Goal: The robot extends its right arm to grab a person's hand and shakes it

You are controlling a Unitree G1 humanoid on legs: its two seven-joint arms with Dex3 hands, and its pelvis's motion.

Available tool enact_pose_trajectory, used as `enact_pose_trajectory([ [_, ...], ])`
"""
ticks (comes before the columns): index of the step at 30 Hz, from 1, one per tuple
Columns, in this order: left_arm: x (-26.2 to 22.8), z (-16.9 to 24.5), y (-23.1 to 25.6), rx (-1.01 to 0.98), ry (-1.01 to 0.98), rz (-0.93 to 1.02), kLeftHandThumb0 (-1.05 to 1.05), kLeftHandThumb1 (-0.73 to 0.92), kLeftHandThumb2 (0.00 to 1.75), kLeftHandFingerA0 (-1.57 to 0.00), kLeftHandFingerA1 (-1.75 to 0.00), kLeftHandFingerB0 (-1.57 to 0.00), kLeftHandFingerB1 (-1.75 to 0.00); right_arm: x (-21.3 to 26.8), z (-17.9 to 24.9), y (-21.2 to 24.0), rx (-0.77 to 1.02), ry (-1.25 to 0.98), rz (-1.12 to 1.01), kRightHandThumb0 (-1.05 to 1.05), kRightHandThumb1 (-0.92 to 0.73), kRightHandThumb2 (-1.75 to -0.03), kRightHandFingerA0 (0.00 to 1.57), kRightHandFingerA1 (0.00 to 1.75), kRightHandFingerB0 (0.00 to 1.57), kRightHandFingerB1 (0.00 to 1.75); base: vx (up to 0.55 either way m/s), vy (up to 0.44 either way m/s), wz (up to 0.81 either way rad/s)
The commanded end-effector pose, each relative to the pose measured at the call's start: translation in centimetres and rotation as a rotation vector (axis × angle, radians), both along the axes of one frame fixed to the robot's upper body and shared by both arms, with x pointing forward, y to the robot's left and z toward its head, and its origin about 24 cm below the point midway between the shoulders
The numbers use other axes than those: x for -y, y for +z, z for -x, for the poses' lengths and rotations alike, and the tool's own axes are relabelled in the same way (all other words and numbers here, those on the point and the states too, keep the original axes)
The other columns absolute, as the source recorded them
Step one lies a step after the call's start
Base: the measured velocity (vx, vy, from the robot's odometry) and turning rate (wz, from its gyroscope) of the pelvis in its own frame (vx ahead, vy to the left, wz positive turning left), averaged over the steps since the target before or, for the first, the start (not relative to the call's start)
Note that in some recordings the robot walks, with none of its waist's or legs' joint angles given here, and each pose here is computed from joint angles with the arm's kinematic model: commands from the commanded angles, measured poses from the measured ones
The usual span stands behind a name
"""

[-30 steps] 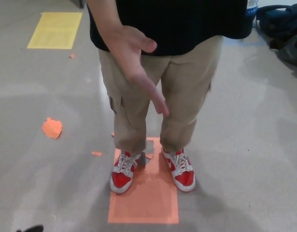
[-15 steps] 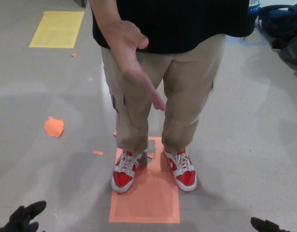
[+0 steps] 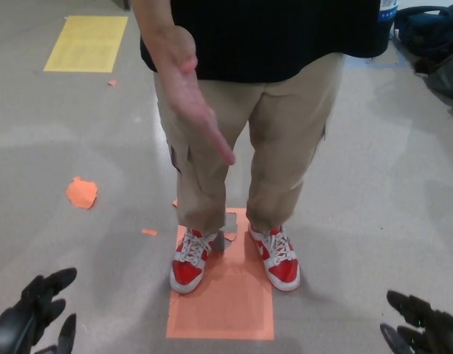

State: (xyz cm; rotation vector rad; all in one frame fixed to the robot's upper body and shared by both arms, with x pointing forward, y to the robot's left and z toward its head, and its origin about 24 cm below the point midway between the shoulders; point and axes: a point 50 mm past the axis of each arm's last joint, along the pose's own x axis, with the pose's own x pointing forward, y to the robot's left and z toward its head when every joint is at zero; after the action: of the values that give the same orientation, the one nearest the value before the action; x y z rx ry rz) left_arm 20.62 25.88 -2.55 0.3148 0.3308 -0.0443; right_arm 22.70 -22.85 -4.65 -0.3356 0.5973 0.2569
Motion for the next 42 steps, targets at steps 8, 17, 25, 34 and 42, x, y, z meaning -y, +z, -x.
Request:
enact_pose_trajectory([
  [8, 0.0, -1.4, 1.9, 0.013, 0.004, -0.048, -0.3, 0.69, 1.18, 0.0, -0.47, 0.0, -0.48, 0.3, -1.2, 1.0, 0.042, -0.01, -0.049, -0.73, -0.67, -0.86, 0.0, 0.05, 0.0, 0.0, 0.0, 0.0, 0.0],
  [17, -0.1, -1.0, 1.7, -0.002, -0.001, -0.058, -0.3, 0.69, 1.18, 0.0, -0.47, 0.0, -0.47, 0.2, -0.7, 1.2, 0.045, 0.018, 0.015, -0.84, -0.72, -1.01, 0.0, 0.16, 0.0, 0.11, 0.0, 0.0, 0.0],
  [25, -0.1, 0.0, 1.5, -0.015, -0.004, -0.042, -0.3, 0.69, 1.18, 0.0, -0.48, 0.0, -0.48, 0.0, 0.3, 1.2, 0.044, 0.04, 0.015, -0.83, -0.7, -0.99, 0.0, 0.17, 0.0, 0.1, 0.0, 0.0, 0.0],
  [34, 0.5, 1.5, 1.0, -0.085, 0.026, -0.111, -0.31, 0.68, 1.16, 0.0, -0.48, 0.0, -0.47, -0.4, 1.1, 1.1, 0.031, 0.054, 0.048, -0.73, -0.83, -0.65, 0.0, 0.19, 0.0, 0.0, 0.0, 0.0, 0.0],
  [42, 0.9, 2.0, 0.6, -0.115, 0.046, -0.124, -0.31, 0.68, 1.16, 0.0, -0.47, 0.0, -0.47, -0.5, 1.5, 1.1, 0.029, 0.06, 0.05, -0.78, -0.68, -0.9, 0.01, 0.15, 0.0, 0.0, 0.0, 0.0, 0.0],
])
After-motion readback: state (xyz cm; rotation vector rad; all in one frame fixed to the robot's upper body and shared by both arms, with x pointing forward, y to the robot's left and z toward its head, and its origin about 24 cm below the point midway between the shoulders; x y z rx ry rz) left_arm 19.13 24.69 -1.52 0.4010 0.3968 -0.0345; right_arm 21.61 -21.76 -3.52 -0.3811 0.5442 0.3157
